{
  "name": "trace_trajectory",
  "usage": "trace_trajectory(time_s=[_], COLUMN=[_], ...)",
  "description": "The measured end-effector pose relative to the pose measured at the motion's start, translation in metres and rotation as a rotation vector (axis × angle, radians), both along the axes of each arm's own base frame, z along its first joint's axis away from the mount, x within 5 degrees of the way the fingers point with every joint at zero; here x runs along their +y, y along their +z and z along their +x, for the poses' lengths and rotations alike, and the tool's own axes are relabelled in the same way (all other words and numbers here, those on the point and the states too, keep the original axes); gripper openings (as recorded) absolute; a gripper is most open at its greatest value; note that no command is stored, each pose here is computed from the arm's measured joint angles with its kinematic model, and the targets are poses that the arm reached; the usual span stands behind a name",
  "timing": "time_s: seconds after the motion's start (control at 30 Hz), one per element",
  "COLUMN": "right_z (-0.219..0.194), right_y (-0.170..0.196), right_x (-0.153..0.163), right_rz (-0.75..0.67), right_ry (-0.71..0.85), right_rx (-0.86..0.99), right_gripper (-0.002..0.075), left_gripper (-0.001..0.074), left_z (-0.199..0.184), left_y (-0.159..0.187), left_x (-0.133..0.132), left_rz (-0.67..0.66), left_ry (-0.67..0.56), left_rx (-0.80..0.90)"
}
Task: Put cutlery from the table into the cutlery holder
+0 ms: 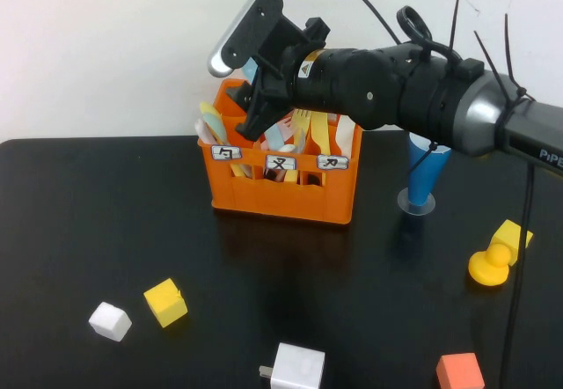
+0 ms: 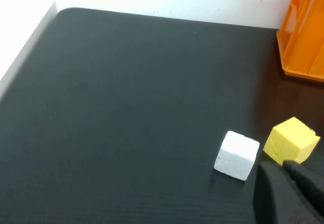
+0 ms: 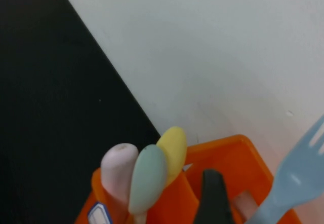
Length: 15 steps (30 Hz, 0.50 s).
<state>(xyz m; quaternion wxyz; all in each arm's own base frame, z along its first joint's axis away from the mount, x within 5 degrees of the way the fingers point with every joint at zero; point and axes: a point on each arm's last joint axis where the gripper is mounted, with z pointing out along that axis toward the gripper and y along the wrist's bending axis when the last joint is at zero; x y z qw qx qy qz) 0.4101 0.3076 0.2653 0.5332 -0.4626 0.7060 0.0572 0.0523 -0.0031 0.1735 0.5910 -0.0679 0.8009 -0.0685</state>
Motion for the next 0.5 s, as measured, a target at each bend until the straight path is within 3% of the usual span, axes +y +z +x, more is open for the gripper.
trace_trajectory(time_s=[0.2,0.5], right_z=[0.002,0.010], right_y=[0.002,0.016], right_x=[-0.002,-0.008], right_rz=[0.018,0.175], right_ry=[-0.012,-0.047], right_rx=[0.004,-0.048], right_gripper=[0.0451,0.0450], left_gripper=[-0.0003,-0.0003], left_z=[0.000,0.000], left_y=[0.000,0.000], left_x=[0.000,0.000], left_rz=[0.000,-0.002], left_ry=[0.000,0.001], left_rx=[0.000,0.000])
